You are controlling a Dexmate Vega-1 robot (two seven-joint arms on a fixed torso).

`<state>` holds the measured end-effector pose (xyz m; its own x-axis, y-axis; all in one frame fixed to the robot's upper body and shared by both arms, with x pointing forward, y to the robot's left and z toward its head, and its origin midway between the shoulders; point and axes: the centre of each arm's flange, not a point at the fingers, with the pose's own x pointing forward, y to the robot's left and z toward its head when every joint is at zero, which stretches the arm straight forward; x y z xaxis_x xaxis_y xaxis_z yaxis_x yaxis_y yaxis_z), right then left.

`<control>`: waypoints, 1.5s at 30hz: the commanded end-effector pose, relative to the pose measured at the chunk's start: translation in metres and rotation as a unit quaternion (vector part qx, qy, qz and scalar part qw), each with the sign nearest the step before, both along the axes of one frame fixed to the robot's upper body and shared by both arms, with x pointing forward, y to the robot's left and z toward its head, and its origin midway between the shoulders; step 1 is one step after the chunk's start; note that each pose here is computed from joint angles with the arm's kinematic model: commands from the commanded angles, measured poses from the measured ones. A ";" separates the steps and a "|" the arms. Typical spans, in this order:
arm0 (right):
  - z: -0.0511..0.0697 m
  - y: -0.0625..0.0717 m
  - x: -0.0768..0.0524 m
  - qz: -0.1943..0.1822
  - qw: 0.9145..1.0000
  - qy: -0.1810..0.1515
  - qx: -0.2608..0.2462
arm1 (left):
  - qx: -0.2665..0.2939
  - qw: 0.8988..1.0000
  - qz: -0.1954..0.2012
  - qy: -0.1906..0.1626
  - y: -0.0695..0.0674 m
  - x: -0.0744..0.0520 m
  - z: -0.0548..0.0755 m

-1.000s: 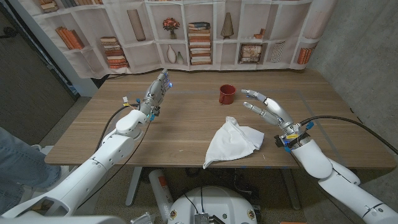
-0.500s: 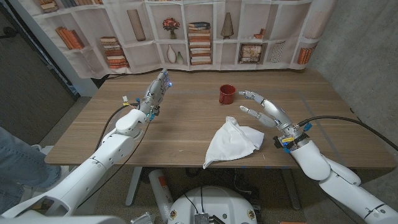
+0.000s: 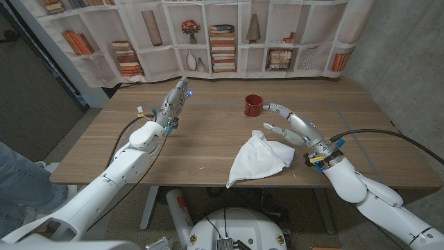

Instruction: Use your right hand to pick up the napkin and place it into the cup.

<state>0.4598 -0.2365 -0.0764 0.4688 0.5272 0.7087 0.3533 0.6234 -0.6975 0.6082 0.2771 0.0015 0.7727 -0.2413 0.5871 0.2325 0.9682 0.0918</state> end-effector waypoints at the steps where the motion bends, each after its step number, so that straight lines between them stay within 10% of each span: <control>1: -0.001 0.006 -0.002 -0.021 0.999 -0.016 -0.028 | 0.004 1.000 0.001 -0.002 0.000 -0.001 0.004; 45: -0.010 0.019 -0.011 -0.106 0.986 -0.046 -0.122 | 0.005 1.000 0.003 -0.005 0.003 -0.004 0.005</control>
<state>0.4507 -0.2197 -0.0831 0.5074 0.5807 0.6367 0.5099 0.3933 -0.7650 0.6060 0.2784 0.0072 0.7695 -0.2443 0.5901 0.2268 0.9683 0.1051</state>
